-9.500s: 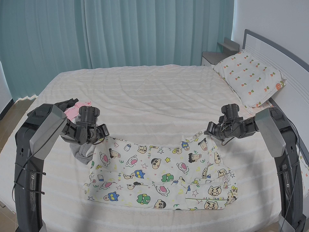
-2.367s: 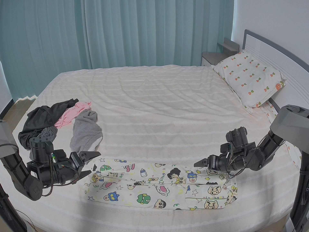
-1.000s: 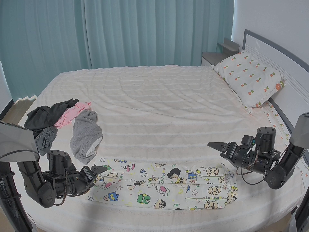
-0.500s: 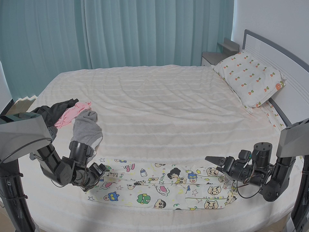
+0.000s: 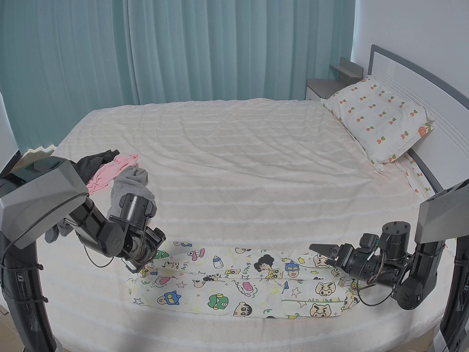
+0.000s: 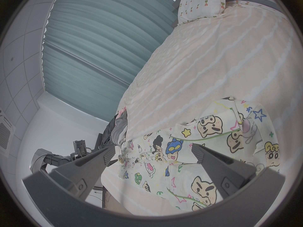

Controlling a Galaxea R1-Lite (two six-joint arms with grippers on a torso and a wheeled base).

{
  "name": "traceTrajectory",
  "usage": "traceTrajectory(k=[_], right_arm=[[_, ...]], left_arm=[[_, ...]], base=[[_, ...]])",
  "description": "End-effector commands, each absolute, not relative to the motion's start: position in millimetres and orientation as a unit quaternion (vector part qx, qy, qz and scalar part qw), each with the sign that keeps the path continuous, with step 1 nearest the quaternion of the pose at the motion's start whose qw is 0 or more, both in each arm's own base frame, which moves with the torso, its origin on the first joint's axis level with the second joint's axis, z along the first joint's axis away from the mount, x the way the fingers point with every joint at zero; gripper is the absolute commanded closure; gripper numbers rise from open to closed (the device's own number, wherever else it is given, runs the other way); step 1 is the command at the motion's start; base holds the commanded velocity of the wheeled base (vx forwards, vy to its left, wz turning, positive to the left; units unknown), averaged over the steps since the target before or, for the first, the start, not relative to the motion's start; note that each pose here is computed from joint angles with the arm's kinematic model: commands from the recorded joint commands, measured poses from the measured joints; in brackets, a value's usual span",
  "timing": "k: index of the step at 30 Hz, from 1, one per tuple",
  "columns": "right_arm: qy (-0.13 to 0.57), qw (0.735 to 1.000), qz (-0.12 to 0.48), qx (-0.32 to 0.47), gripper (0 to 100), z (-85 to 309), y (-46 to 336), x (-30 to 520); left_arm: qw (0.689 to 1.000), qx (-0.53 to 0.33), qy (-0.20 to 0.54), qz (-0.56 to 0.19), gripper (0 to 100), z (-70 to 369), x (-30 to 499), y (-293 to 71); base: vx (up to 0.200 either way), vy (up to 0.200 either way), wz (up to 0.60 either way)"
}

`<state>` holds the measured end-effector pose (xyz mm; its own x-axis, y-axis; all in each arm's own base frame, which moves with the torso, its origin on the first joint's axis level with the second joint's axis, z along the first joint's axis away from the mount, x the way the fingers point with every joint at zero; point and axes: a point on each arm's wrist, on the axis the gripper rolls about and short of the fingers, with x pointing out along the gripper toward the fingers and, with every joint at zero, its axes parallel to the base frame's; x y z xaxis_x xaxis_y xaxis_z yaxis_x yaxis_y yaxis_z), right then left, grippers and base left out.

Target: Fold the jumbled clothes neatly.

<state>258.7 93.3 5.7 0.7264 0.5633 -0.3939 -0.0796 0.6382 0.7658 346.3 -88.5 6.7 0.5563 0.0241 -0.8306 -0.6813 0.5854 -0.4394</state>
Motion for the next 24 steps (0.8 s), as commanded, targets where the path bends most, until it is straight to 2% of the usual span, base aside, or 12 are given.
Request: traceTrajectory(k=[1,20,21,24], right_arm=[[0.315,0.849,0.192,0.379,0,5,94,259],[0.314,0.85,0.193,0.376,0,5,94,259],[0.314,0.85,0.192,0.376,0,5,94,259],[0.314,0.85,0.192,0.376,0,5,94,259]], left_arm=[[0.783,-0.389,0.426,0.232,0,-6,347,-91],[0.789,-0.364,0.423,0.257,0,-16,350,-99],[0.79,-0.36,0.422,0.261,100,-16,351,-100],[0.787,-0.357,0.427,0.265,100,-17,350,-99]], base=[[0.0,0.0,0.0],[0.0,0.0,0.0],[0.0,0.0,0.0],[0.0,0.0,0.0]])
